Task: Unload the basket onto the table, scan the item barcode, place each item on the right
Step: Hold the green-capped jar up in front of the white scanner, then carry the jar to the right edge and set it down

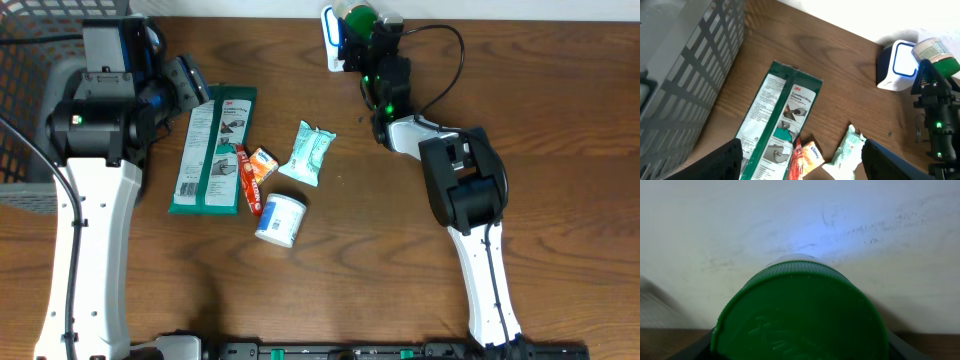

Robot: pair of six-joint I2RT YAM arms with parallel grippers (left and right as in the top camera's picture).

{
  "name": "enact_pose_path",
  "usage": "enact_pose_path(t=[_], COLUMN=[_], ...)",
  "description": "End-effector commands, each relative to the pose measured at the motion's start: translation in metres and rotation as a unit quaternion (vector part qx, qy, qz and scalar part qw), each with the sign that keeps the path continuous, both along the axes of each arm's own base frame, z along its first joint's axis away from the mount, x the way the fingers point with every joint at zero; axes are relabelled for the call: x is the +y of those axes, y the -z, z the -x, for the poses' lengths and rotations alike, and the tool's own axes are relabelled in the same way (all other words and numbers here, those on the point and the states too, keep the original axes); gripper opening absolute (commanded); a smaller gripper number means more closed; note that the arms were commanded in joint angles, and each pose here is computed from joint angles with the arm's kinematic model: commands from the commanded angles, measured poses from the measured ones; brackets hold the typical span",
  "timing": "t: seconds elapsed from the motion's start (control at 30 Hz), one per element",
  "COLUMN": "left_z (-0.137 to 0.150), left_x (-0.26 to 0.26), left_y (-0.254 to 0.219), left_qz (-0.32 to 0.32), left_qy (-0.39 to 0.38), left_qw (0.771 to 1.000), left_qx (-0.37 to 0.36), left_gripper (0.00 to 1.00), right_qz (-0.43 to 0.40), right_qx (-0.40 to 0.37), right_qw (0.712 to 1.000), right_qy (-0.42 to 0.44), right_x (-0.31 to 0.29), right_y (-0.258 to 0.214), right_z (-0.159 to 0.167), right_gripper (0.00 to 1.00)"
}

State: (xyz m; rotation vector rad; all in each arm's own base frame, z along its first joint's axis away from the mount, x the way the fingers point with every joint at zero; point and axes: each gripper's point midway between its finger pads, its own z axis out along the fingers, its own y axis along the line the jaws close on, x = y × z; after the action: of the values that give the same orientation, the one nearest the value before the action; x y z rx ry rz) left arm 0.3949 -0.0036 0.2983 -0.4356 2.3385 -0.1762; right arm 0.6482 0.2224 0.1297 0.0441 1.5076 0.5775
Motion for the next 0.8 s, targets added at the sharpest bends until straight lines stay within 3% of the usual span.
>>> enact_pose_path(t=[0.0, 0.23, 0.4, 0.5, 0.6, 0.77], left_z=[-0.001, -0.001, -0.001, -0.001, -0.001, -0.001], left_x=[0.004, 0.004, 0.004, 0.004, 0.004, 0.004], left_y=[-0.003, -0.003, -0.003, -0.003, -0.003, -0.003], left_qz=[-0.004, -0.004, -0.004, -0.004, -0.004, -0.004], left_qy=[-0.006, -0.006, -0.006, -0.006, -0.006, -0.006], left_qw=[1.0, 1.0, 1.0, 1.0, 1.0, 1.0], left_qx=[-0.003, -0.003, -0.003, -0.003, -0.003, -0.003], left_gripper=[0.77, 0.77, 0.77, 0.77, 0.77, 0.77], right_qz=[-0.011, -0.02, -0.048, -0.05, -0.054, -0.033], right_qx=[-0.018, -0.045, -0.127, -0.134, -0.083, 0.054], right_qw=[1.0, 0.999, 0.99, 0.986, 0.988, 0.994], right_qy=[-0.006, -0.006, -0.041, -0.087, -0.115, -0.093], right_x=[0.003, 0.002, -0.004, -0.001, -0.004, -0.039], right_y=[-0.013, -0.026, -0.089, -0.125, -0.151, -0.174], right_z=[0.0, 0.001, 0.013, 0.021, 0.023, 0.035], right_gripper=[0.01, 0.01, 0.01, 0.01, 0.01, 0.01])
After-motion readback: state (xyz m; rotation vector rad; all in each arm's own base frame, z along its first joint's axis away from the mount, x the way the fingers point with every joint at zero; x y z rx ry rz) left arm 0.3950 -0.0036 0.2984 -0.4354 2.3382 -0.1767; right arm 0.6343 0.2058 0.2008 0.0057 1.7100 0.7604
